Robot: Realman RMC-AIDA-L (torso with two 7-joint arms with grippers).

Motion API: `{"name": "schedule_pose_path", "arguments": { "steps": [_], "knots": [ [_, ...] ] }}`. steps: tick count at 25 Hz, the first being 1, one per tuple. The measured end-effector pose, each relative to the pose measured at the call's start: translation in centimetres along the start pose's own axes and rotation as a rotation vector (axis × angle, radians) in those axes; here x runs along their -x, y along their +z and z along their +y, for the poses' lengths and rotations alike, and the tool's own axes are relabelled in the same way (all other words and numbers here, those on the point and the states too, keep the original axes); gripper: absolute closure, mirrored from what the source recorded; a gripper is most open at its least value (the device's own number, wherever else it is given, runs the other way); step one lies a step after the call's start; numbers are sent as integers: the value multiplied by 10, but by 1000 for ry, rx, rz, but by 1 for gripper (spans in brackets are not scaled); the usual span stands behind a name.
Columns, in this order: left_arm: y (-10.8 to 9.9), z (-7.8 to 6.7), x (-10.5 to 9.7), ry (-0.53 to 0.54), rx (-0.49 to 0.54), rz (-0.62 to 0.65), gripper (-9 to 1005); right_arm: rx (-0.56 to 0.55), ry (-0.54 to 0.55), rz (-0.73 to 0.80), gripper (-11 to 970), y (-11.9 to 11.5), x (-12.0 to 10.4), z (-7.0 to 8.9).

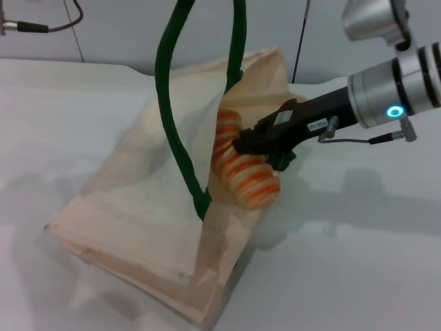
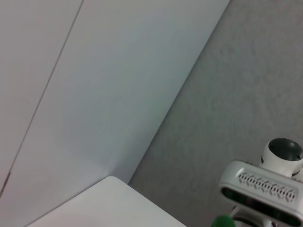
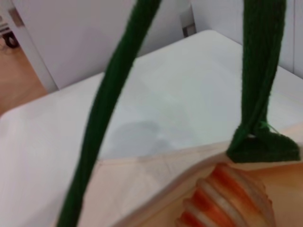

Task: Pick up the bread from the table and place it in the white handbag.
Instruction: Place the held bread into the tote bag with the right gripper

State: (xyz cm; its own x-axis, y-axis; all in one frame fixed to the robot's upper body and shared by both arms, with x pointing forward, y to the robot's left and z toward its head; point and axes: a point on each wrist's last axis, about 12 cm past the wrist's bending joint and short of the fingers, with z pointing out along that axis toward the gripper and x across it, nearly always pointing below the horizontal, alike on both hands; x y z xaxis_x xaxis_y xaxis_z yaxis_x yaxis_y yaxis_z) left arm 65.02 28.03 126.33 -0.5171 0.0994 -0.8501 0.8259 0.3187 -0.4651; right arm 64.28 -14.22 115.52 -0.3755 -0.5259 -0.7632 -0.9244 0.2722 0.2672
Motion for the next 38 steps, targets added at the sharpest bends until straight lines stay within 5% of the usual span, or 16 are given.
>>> {"name": "schedule_pose_path", "arguments": {
  "steps": [38],
  "knots": [
    [0, 0, 0, 6, 2, -6, 879, -25, 37, -47, 818, 27, -1, 3]
  ]
}}
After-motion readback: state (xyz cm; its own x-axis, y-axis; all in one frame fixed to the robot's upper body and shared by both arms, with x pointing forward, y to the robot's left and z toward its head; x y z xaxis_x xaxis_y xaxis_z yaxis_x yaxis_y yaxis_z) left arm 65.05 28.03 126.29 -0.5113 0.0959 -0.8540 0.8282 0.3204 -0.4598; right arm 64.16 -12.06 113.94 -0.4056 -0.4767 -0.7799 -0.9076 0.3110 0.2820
